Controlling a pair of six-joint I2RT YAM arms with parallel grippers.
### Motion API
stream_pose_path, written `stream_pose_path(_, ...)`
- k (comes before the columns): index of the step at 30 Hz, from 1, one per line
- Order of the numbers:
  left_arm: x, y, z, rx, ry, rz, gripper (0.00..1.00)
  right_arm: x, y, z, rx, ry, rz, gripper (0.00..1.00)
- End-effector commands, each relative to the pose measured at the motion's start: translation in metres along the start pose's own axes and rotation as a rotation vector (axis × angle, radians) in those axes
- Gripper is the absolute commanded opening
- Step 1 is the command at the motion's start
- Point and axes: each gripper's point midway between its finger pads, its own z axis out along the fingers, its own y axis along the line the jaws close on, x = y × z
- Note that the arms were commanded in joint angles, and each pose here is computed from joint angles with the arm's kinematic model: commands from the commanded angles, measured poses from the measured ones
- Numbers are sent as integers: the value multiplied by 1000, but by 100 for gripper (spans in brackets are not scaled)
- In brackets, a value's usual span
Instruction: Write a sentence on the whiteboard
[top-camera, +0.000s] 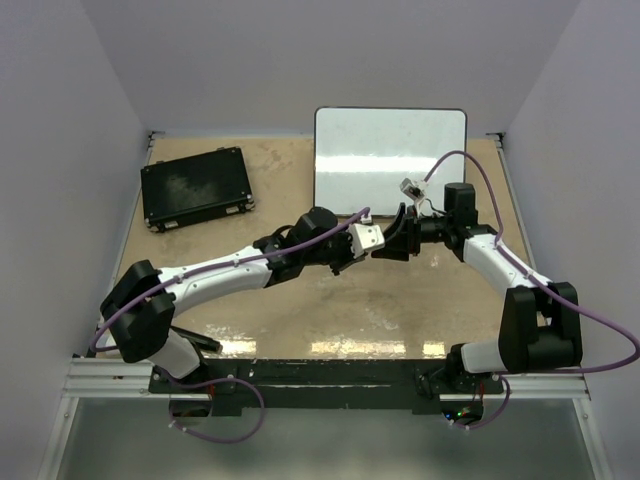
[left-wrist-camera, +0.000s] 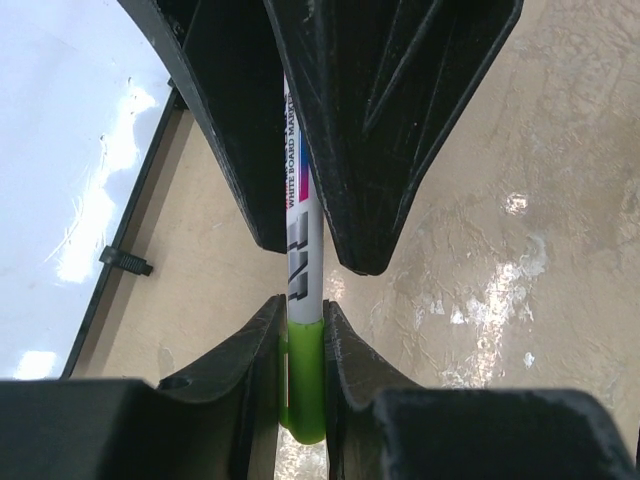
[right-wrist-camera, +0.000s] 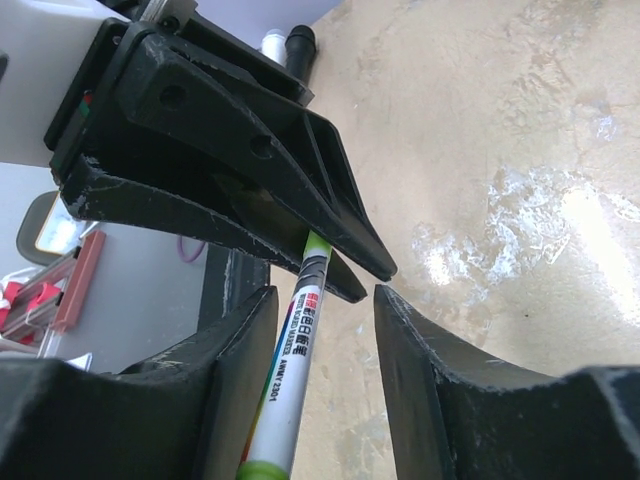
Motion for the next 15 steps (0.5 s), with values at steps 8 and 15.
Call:
stream_pose_path(8, -5, 0, 7, 36, 3, 31, 0, -6, 11, -1, -61, -14, 19, 50)
stream_pose_path(15, -6, 4, 7, 14, 1, 30, 0, -6, 9, 0, -58, -16, 15, 42)
